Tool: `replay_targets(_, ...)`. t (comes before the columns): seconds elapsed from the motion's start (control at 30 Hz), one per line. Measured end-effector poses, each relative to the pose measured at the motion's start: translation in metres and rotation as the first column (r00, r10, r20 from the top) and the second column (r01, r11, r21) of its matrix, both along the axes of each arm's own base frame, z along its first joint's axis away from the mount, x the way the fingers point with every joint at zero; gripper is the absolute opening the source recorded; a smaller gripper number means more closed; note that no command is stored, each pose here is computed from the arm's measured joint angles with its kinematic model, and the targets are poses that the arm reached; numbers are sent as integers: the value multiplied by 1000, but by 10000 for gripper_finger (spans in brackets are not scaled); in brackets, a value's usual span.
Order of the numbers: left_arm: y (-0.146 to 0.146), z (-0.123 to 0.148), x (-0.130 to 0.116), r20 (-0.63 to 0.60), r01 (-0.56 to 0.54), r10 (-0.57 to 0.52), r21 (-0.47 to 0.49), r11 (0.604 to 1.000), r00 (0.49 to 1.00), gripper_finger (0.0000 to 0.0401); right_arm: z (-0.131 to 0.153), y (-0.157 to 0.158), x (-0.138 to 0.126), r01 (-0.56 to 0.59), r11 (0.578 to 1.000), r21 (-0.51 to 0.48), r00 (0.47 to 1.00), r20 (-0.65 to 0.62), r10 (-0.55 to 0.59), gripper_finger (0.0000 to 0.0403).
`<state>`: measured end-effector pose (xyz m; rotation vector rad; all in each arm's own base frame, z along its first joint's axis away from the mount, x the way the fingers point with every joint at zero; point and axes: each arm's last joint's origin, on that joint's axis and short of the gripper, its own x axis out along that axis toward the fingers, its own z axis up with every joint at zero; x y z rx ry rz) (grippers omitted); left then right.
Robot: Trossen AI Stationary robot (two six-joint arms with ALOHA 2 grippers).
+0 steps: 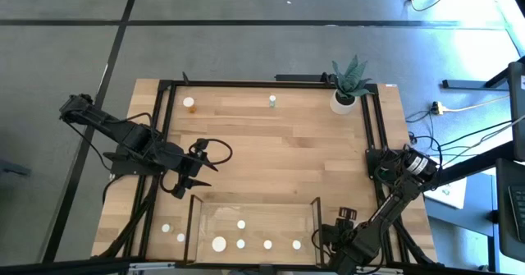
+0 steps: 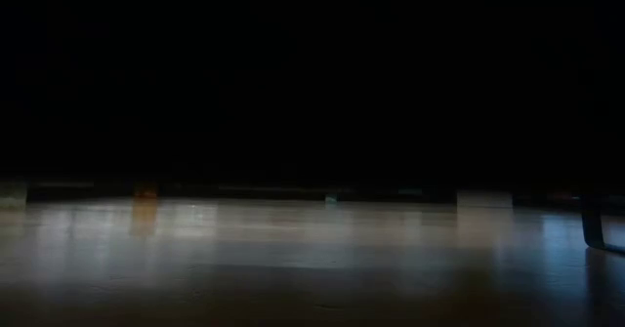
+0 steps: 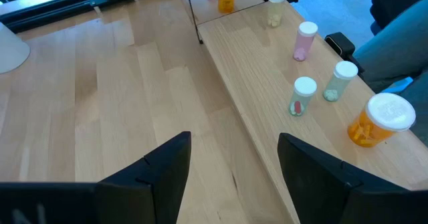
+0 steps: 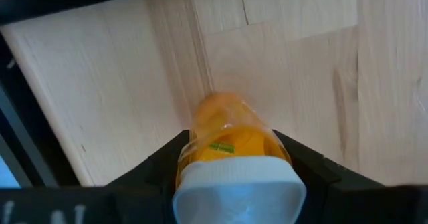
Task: Pick and place medicine bottles onto shelf by color
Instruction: Put the bottom orange pill bottle on the shelf aligned with the other orange pill bottle
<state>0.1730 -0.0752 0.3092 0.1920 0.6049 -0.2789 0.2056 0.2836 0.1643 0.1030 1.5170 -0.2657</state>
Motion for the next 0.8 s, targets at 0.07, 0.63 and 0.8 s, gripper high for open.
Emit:
replay_targets(0.07,0,0,0,0,0,0,0,1000,1000,218,1,-2,1,-11,1000,-1,1000,-2,11,180)
replay_targets(0.63,0,0,0,0,0,0,0,1000,1000,218,87,-58,-19,52,996,-71,996,70,-47,179)
replay_targets(0.8,0,0,0,0,0,0,0,1000,1000,218,116,-81,-26,86,995,-58,984,162,-75,180)
